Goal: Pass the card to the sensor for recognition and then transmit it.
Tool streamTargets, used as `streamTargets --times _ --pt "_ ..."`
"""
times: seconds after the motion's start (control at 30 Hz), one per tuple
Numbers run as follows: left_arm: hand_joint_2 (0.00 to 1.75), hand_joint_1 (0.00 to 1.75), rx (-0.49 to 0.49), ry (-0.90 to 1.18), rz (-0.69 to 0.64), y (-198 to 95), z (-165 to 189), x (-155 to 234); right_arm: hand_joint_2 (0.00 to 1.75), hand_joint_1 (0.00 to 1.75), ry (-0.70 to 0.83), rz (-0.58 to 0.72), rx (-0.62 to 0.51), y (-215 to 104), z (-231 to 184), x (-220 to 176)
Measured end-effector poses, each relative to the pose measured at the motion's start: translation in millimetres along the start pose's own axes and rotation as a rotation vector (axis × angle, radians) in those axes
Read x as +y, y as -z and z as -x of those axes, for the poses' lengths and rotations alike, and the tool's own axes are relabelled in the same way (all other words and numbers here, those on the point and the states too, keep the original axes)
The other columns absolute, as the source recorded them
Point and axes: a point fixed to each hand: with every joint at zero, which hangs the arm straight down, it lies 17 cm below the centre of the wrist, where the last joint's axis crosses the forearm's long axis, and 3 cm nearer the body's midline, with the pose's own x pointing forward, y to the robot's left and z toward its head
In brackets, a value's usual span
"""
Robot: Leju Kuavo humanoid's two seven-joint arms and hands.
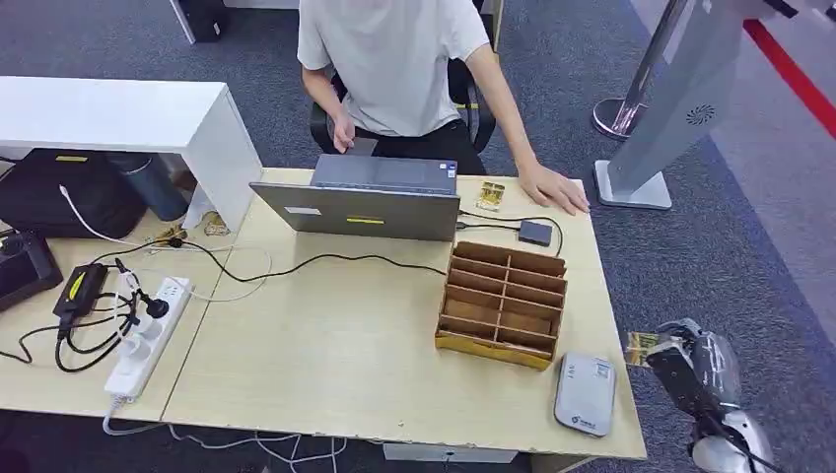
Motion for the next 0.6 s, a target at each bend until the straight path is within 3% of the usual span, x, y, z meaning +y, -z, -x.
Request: streamTargets --times 0.47,0.6 --pt "1.75 0.0 0.002 0.003 -0.002 0 1 1 1.75 1.75 -0.004 -0.002 -0.006 2 -5 2" --pt "1.75 0.0 0.01 0.019 -0.003 0 1 2 1.75 1.75 -0.015 0.012 -0.048 15 -19 -2"
